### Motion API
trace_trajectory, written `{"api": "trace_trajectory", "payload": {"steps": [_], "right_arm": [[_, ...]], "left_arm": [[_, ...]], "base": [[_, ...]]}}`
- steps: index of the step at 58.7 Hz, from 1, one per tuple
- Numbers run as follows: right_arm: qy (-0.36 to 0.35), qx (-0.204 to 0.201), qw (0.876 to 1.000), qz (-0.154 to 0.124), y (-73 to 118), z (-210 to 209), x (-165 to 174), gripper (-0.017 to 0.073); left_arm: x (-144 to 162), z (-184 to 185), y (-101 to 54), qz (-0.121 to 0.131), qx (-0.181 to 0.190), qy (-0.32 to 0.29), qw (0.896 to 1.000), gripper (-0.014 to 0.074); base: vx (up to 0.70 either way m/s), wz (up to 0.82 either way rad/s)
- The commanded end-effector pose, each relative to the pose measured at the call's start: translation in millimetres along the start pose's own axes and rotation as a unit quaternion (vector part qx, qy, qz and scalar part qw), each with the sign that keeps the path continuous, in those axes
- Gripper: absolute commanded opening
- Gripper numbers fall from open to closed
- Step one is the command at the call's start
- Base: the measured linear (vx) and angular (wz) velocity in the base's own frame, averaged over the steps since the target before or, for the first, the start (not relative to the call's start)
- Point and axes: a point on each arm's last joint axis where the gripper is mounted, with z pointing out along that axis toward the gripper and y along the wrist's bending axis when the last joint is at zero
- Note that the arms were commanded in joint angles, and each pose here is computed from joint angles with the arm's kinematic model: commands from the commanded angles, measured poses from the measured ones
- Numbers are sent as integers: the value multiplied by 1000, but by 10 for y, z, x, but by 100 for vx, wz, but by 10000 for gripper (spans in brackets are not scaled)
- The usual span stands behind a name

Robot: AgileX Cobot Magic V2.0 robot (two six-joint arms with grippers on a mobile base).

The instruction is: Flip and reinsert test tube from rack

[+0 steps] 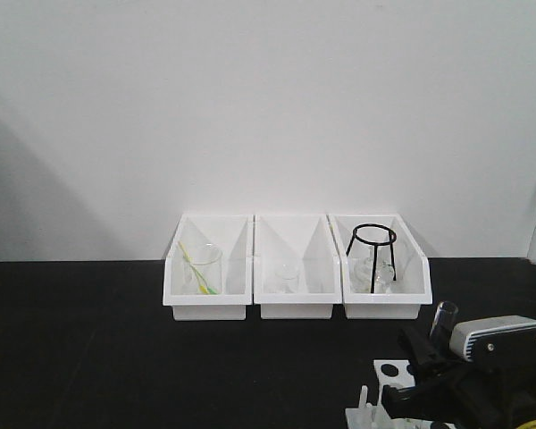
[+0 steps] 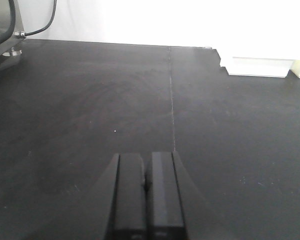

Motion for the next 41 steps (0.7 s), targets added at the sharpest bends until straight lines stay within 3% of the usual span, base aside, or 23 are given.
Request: {"api": "trace_trajectory", "payload": {"steps": [1,8,18,29,41], "right_arm": [[-65,-2,998,5,18,43,-151,-8],[-55,-3,998,27,15,50,-76,-8],[-22,0,1000,19,0,36,131,-8],[4,-25,1000,-6,44,56,276,3],[16,-37,999,-5,66,60,309,108]], "left_arm": [[-83,-12,-18,-1,12,-48,999,-6],[-83,-12,-18,-1,12,-48,999,-6],[-83,-12,-18,-1,12,-48,999,-6],[-83,-12,-18,-1,12,-48,999,-6],[-83,-12,-18,-1,12,-48,999,-6]], "base": [[0,0],[0,0],[0,0],[0,0],[0,0]]}}
